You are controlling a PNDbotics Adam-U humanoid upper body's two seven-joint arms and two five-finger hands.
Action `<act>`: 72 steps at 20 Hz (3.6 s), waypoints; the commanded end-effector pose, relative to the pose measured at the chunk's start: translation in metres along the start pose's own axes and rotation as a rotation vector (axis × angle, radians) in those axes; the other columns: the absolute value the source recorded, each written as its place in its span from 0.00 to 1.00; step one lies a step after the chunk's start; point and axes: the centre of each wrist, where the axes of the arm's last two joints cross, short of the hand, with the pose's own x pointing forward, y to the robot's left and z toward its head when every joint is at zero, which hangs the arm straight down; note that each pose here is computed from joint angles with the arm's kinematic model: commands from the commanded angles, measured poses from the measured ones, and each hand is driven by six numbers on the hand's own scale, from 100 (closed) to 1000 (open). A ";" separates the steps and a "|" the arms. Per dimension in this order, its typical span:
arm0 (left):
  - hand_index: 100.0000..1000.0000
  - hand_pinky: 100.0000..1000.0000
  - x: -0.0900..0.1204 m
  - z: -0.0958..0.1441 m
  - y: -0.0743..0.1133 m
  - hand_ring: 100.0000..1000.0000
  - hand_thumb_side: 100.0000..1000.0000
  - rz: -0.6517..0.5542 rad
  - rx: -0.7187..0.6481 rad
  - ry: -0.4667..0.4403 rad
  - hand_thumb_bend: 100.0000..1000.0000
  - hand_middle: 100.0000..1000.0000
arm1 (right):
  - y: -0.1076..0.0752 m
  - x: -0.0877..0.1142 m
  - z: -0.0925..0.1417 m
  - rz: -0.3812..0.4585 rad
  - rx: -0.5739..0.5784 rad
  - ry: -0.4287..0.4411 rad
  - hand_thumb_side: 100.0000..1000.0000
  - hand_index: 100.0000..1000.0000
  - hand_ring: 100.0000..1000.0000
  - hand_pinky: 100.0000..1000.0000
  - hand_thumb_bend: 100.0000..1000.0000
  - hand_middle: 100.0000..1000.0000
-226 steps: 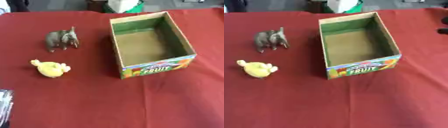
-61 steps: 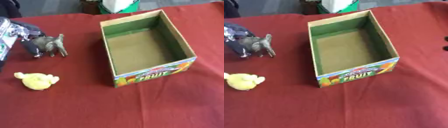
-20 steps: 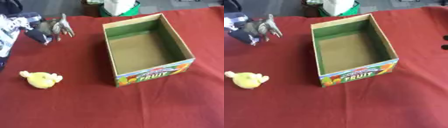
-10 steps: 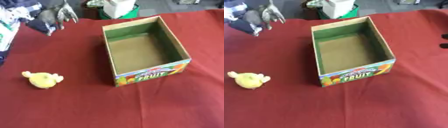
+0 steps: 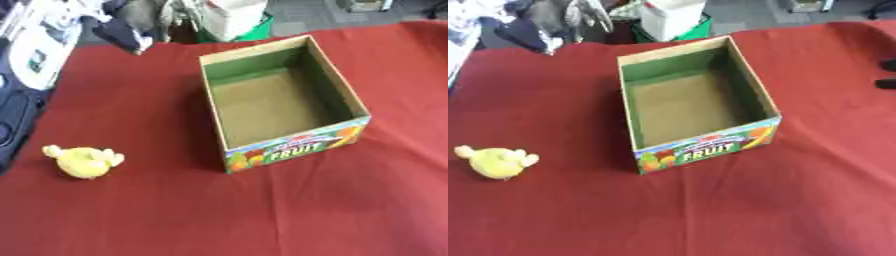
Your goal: Pick up objects on the table and place them in the box.
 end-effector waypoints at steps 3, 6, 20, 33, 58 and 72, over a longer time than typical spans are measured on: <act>0.11 0.52 0.033 -0.003 0.015 0.35 0.23 -0.008 0.082 -0.030 0.00 0.20 | -0.002 0.009 -0.007 -0.003 0.015 -0.040 1.00 0.79 0.74 0.65 0.00 0.59; 0.11 0.51 0.046 -0.007 0.010 0.36 0.23 -0.023 0.097 -0.048 0.00 0.20 | 0.000 0.010 -0.010 -0.012 0.019 -0.048 1.00 0.79 0.74 0.65 0.00 0.59; 0.11 0.51 0.095 -0.030 -0.019 0.38 0.24 -0.177 0.108 -0.054 0.00 0.21 | 0.011 0.016 -0.020 -0.080 0.056 -0.081 1.00 0.79 0.74 0.65 0.00 0.58; 0.21 0.53 0.096 -0.051 -0.069 0.43 0.25 -0.223 -0.028 -0.021 0.00 0.27 | 0.016 0.020 -0.026 -0.111 0.069 -0.097 1.00 0.79 0.75 0.65 0.00 0.58; 1.00 0.89 0.083 -0.054 -0.072 0.94 0.53 -0.270 -0.120 0.002 0.97 0.94 | 0.019 0.019 -0.026 -0.132 0.070 -0.078 1.00 0.79 0.75 0.65 0.00 0.58; 1.00 0.89 0.091 -0.033 -0.032 0.93 0.60 -0.229 0.022 -0.067 0.85 0.94 | 0.018 0.017 -0.023 -0.130 0.062 -0.060 1.00 0.79 0.75 0.65 0.00 0.58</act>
